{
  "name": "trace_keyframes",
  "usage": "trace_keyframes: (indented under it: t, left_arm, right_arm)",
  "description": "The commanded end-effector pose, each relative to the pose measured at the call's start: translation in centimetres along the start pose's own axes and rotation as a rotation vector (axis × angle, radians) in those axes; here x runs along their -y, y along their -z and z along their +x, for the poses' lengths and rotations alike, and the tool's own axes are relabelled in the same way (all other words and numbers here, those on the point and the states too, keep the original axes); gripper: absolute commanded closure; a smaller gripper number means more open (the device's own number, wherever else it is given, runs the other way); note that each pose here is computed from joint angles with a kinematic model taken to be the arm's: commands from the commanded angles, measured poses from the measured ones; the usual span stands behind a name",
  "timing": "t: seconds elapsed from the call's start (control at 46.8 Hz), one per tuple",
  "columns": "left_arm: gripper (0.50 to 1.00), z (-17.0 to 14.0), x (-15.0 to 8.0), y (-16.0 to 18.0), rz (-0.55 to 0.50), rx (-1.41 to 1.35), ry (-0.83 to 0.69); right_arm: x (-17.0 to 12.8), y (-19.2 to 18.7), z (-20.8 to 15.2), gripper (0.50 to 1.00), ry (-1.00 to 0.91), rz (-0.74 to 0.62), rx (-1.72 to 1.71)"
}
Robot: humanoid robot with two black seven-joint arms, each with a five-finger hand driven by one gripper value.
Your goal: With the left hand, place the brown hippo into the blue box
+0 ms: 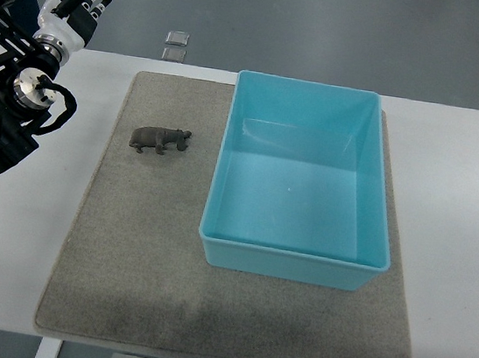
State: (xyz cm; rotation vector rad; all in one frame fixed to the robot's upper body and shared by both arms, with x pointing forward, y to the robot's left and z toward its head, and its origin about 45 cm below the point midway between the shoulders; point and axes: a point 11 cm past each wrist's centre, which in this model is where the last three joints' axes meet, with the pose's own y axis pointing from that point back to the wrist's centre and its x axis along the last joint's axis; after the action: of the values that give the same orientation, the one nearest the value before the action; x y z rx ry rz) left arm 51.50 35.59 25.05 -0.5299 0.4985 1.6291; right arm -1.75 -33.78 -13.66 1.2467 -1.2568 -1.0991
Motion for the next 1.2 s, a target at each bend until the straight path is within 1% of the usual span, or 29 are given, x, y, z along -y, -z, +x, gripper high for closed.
trace_keyframes:
  t: [0.0, 0.32, 0.662, 0.854, 1.047, 1.175]
  left_arm:
    - [0.504, 0.0, 0.0, 0.0, 0.0, 0.002, -0.001]
    - [0.504, 0.0, 0.0, -0.1, -0.004, -0.007, 0.004]
    - [0.506, -1.2, 0.3, -0.6, -0.006, -0.007, 0.053]
    - [0.506, -1.4, 0.3, -0.5, 0.015, 0.082, 0.072]
    - [0.506, -2.6, 0.2, 0.3, 0.055, 0.209, 0.136]
    - [0.506, -2.7, 0.2, -0.4, 0.064, 0.276, 0.163]
  right_arm:
    - [0.0, 0.0, 0.0, 0.564, 0.0, -0.001, 0.0]
    - [0.0, 0.0, 0.0, 0.564, 0.0, 0.001, 0.001]
    - [0.0, 0.0, 0.0, 0.564, 0.0, 0.001, 0.001]
    - [0.0, 0.0, 0.0, 0.564, 0.0, 0.001, 0.0]
    - [0.0, 0.0, 0.0, 0.564, 0.0, -0.001, 0.001]
    - [0.0, 0.0, 0.0, 0.564, 0.0, 0.001, 0.0]
